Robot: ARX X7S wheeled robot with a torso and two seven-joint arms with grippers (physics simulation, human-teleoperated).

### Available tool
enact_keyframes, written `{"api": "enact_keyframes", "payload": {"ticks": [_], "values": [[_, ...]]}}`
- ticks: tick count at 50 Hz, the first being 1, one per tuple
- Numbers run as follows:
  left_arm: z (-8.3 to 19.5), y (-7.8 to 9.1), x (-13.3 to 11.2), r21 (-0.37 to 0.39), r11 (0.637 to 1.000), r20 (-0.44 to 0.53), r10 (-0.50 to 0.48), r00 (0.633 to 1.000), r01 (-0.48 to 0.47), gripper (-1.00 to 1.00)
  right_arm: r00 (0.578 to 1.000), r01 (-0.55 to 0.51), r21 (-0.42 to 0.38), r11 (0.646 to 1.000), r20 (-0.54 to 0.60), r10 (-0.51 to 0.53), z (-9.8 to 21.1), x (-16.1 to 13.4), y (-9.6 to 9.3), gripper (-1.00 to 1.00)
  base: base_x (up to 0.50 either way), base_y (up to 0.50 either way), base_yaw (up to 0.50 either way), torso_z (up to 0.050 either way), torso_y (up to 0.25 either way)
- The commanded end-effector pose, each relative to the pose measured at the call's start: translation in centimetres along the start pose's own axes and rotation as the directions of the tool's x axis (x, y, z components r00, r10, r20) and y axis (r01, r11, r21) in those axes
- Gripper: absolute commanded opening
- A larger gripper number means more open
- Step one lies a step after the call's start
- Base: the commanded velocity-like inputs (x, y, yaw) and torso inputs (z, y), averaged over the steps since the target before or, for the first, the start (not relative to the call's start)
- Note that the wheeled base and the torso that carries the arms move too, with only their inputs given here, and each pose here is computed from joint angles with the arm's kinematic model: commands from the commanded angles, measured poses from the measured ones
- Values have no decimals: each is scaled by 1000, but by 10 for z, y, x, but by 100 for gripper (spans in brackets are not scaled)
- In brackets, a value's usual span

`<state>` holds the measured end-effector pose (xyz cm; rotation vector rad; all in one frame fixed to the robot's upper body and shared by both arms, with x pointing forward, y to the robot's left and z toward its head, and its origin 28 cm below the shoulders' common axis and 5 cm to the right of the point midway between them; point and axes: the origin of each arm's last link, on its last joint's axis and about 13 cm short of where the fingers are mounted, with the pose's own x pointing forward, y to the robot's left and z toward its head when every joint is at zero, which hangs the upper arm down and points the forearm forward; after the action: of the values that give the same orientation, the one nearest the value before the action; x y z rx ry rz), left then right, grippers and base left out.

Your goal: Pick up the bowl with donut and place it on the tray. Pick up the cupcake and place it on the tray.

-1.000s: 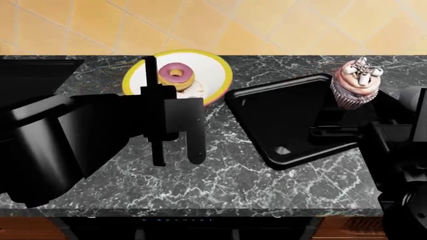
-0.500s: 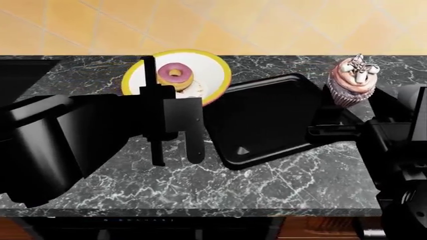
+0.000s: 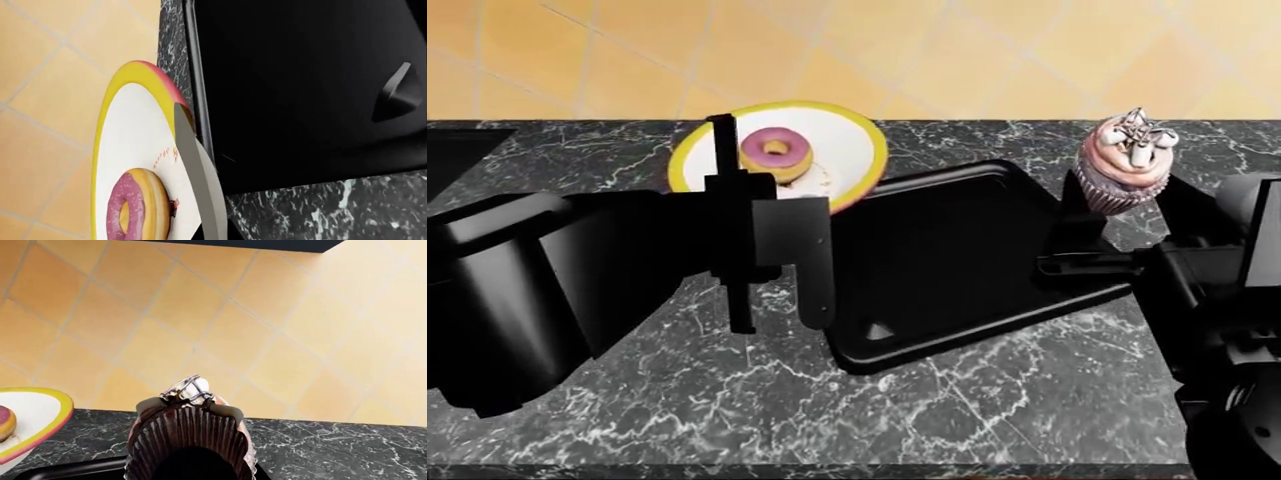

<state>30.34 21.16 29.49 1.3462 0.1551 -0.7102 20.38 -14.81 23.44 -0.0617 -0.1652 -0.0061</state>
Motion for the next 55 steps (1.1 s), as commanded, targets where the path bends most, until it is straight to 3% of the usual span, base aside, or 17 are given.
{"api": "enact_keyframes", "payload": {"ticks": [1,15,31,53,55], "values": [[1,5,-2,20,998,3,60,998,-60,-100,1000,10,-12,1000,20,-10,1,1,-1,-100,164,-47,0,0,0],[2,7,3,37,998,11,53,999,-53,-100,999,32,-18,999,26,-31,4,3,-2,-100,23,-6,0,0,2],[17,13,21,83,997,85,-8,996,1,-100,998,50,-8,999,37,-50,3,3,-3,-100,0,0,0,1,1],[33,1,38,131,990,183,-69,981,45,-100,997,67,-8,998,29,-66,1,4,-5,-100,0,0,0,0,1],[34,-6,41,138,988,199,-93,976,66,-100,997,67,-10,998,31,-66,2,4,-5,-100,0,0,0,0,5]]}}
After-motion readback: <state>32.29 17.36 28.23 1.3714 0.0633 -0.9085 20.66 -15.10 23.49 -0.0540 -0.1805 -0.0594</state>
